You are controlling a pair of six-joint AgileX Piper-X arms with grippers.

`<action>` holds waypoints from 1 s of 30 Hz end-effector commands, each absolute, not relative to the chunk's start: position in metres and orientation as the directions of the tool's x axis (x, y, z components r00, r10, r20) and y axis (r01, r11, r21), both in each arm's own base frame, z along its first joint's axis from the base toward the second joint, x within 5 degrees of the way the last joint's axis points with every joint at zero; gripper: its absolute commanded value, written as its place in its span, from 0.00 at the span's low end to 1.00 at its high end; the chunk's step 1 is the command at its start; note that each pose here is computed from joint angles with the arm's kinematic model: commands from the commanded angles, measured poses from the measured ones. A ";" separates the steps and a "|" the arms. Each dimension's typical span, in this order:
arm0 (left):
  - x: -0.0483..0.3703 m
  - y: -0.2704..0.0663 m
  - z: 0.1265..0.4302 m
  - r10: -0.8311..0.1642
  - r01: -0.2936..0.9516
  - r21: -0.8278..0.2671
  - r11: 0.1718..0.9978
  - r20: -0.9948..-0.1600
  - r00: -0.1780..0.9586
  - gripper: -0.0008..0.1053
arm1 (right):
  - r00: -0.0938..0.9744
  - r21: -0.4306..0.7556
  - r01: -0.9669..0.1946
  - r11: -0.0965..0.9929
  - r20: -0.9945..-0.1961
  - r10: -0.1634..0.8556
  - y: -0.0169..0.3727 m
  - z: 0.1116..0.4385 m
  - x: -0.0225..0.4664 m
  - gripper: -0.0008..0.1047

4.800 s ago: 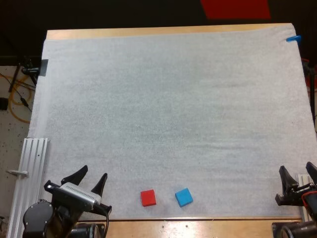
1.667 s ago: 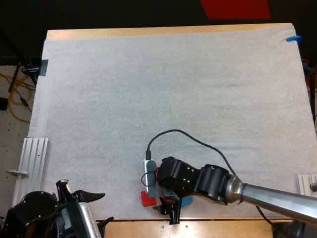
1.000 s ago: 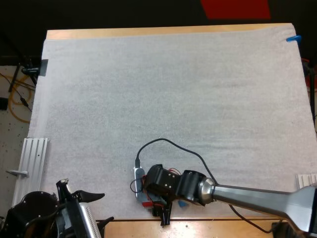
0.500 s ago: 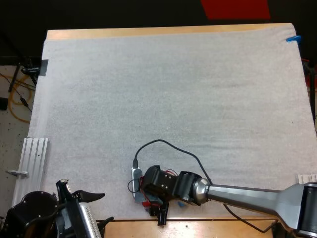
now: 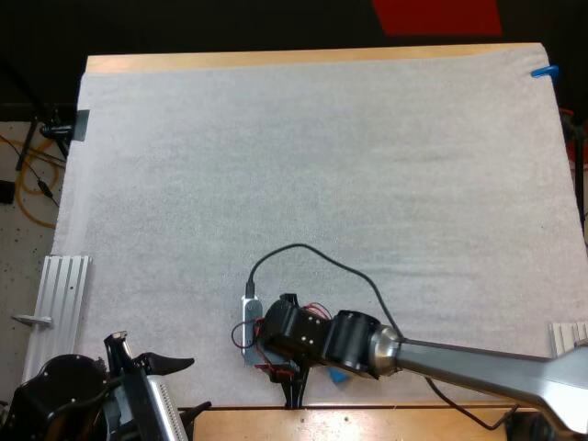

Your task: Stack red cube on blue cube

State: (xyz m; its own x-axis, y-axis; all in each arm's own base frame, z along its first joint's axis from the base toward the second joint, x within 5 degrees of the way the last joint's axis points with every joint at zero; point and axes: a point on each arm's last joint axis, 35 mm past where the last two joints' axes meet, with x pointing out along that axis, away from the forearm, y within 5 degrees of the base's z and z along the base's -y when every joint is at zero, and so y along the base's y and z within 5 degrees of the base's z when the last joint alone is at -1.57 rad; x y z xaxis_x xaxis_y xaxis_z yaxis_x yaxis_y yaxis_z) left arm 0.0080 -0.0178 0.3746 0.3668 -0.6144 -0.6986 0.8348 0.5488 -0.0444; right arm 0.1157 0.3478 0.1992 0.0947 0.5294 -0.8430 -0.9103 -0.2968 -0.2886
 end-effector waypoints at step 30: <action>0.008 -0.018 0.374 -0.615 0.842 -0.042 0.538 -0.702 0.358 0.50 | 0.253 -0.275 -0.961 0.035 -0.816 0.521 0.228 0.310 0.090 0.17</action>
State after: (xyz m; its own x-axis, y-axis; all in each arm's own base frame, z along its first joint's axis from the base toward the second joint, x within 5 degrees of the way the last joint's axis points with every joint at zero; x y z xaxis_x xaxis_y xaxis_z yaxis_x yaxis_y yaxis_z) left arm 0.0080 -0.0178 0.3746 0.3668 -0.6144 -0.6986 0.8348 0.5488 -0.0444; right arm 0.0898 0.2282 0.3112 0.2554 0.5103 -0.8212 -0.9591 0.0266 -0.2818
